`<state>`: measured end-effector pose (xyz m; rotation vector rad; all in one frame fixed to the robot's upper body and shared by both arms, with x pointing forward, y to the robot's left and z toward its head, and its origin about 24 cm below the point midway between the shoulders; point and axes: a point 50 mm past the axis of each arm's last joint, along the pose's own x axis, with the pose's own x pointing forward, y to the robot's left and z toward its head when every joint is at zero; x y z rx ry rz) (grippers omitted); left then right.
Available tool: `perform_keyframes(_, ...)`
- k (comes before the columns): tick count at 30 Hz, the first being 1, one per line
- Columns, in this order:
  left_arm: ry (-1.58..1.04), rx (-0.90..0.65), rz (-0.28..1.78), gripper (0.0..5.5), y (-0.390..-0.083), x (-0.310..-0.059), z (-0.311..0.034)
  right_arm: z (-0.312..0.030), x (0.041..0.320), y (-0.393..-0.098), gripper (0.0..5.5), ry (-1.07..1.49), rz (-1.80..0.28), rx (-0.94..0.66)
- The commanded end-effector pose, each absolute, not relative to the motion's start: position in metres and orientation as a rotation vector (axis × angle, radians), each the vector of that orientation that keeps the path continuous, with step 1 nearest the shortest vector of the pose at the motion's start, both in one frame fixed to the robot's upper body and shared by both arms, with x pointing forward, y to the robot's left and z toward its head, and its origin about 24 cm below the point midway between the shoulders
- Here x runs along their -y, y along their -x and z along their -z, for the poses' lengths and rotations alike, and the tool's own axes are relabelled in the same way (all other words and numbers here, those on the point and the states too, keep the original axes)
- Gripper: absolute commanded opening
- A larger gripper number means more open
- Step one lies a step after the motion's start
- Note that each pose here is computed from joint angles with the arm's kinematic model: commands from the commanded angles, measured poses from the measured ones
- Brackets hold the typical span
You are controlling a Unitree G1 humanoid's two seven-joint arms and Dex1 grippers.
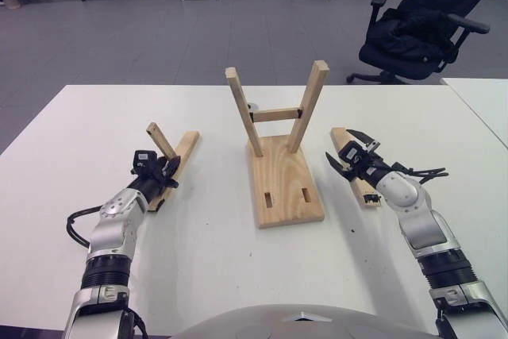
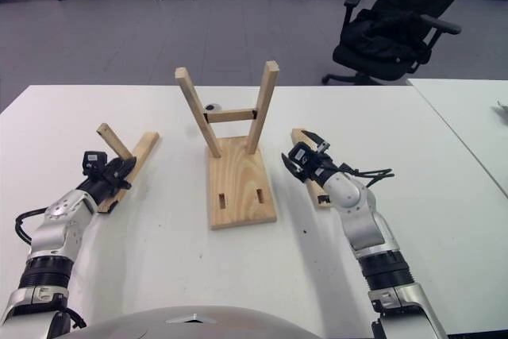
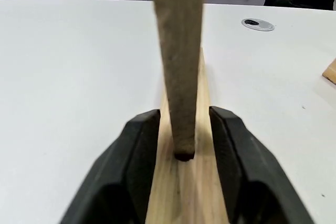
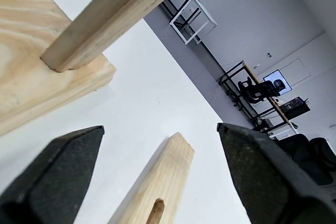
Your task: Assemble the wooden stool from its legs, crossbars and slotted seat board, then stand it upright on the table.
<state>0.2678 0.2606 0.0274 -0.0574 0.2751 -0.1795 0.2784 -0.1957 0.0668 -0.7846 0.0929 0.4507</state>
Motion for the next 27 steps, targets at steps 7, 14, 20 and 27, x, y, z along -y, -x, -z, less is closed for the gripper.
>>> perform_keyframes(7,-0.078,-0.446,0.255,3.27,-0.250,-0.267,-0.053,-0.070,0.200,-0.280,4.01,0.846,-0.415,-0.062)
perform_keyframes(14,-0.104,-0.558,0.237,3.86,-0.240,-0.274,-0.053,-0.064,0.195,-0.278,4.01,0.861,-0.400,-0.061)
perform_keyframes(20,-0.103,-0.619,0.231,3.58,-0.234,-0.278,-0.045,-0.063,0.193,-0.276,4.01,0.846,-0.396,-0.065)
perform_keyframes(27,-0.141,-0.655,0.255,2.28,-0.225,-0.282,-0.038,-0.065,0.190,-0.278,4.01,0.833,-0.409,-0.057)
